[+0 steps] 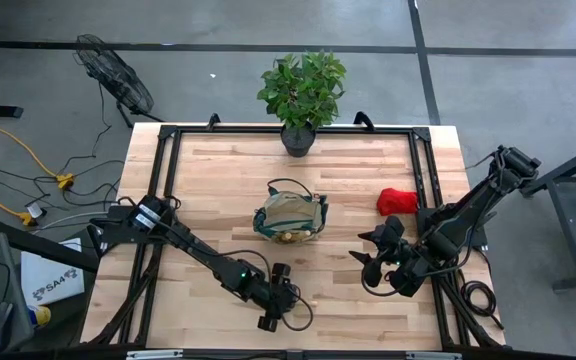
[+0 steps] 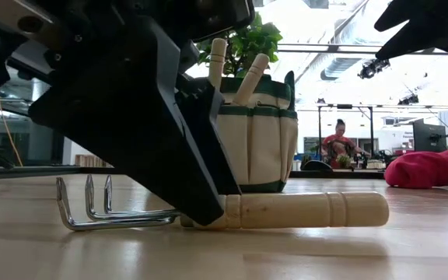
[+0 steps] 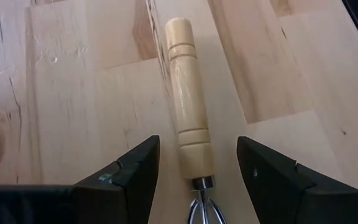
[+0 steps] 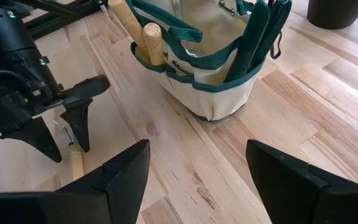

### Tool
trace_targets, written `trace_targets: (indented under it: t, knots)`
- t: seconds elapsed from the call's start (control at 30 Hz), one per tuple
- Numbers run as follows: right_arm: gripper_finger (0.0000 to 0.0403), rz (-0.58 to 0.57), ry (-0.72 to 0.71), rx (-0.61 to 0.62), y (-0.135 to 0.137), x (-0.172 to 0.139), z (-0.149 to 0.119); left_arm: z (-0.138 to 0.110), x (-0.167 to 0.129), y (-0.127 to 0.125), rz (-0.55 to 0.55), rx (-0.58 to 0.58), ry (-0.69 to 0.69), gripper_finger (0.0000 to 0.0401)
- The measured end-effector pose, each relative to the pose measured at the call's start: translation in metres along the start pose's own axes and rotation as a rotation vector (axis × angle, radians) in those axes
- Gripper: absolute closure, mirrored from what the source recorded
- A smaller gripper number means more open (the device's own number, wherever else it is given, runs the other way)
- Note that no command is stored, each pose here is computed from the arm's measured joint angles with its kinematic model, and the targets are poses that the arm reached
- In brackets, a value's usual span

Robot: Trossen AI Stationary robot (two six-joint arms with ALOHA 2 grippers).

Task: Pick & Place Garden tools in Gardening bag
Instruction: Put the brown hand rake into the gardening bag

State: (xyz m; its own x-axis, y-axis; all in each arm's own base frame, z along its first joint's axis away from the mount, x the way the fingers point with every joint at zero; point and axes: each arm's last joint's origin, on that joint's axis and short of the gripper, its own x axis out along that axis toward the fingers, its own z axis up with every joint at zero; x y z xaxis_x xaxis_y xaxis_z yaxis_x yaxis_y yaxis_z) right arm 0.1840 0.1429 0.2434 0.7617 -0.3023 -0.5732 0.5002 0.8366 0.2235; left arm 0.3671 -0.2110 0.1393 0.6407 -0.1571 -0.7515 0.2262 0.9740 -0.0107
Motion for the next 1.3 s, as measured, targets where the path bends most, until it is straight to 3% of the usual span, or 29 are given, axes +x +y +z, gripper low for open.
trace_targets:
  t: [0.27,1.0,1.3]
  knots:
    - [0.0144,0.0,0.0,-0.001,0.0,0.0,0.0,-0.004,0.004,0.0,-0.003,0.005,0.022,0.0204]
    - [0.0144,0.0,0.001,-0.001,0.0,0.0,0.0,-0.006,0.01,-0.002,-0.012,0.012,0.019,0.0341]
    - [0.0144,0.001,0.004,-0.001,0.0,0.0,0.0,-0.001,-0.003,-0.001,-0.02,-0.036,0.014,0.0342]
